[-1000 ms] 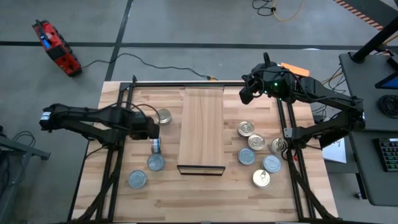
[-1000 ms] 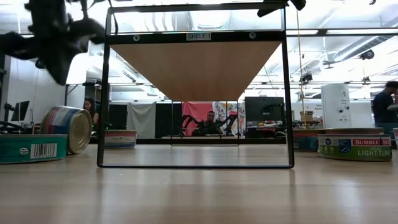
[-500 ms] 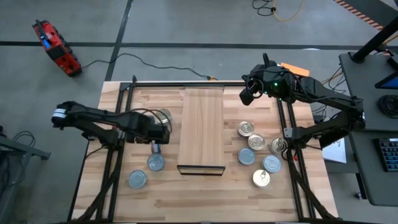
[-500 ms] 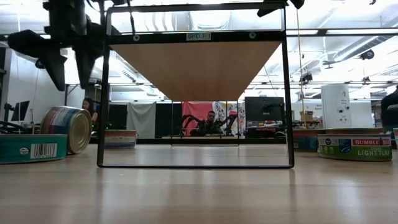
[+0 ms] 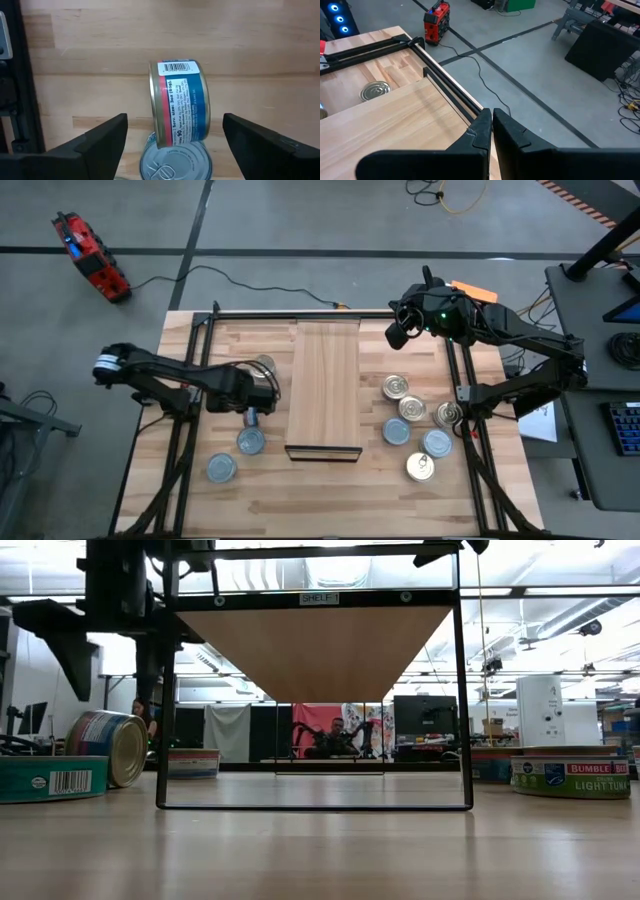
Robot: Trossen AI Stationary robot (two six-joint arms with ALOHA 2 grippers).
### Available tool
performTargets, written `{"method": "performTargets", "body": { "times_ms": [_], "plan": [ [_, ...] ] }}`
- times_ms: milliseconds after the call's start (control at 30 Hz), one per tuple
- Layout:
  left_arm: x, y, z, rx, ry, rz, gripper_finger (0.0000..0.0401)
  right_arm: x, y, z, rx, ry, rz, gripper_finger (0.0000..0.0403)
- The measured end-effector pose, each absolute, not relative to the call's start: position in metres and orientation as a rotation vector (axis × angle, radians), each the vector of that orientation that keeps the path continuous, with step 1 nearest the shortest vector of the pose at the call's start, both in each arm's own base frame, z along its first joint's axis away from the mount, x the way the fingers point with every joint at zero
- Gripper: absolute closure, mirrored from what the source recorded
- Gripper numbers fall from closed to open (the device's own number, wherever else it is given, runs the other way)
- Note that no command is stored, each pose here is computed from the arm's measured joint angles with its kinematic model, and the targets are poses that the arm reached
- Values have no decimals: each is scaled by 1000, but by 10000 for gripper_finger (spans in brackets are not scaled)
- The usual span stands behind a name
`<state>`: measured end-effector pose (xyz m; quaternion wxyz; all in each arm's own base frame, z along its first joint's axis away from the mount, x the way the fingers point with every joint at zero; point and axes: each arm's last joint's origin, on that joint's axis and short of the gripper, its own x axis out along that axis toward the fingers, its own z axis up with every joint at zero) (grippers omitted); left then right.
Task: Stack canned seafood by type on shelf
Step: Put the blue-pink tuna can on the shelf
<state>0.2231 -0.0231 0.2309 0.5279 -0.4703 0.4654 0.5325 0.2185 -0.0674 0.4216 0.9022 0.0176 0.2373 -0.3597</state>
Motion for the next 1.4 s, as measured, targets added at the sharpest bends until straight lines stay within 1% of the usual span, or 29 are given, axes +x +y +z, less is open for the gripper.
{"method": "performTargets", "body": {
  "times_ms": [400,600,733,900,1067,1300,1333,1400],
  "plan": [
    [222,-23,220,-1115,1108,1288,90,219,-67,422,55,484,-744,394],
    [223,-23,209,-1137,1085,1264,90,219,-67,422,55,484,-744,394],
    [218,-22,201,-1124,1100,1285,90,219,-67,422,55,484,-744,394],
    [218,-22,199,-1109,1110,1271,96,219,-67,422,55,484,-744,394],
    [218,-22,199,-1102,1114,1257,133,219,-67,422,55,484,-744,394],
    [219,-22,199,-1093,1121,1240,215,219,-67,421,55,485,-745,394],
    [219,-22,199,-1094,1120,1238,222,219,-67,421,55,485,-745,394],
    [219,-22,199,-1094,1121,1237,222,219,-67,421,55,485,-745,394]
  ]
}}
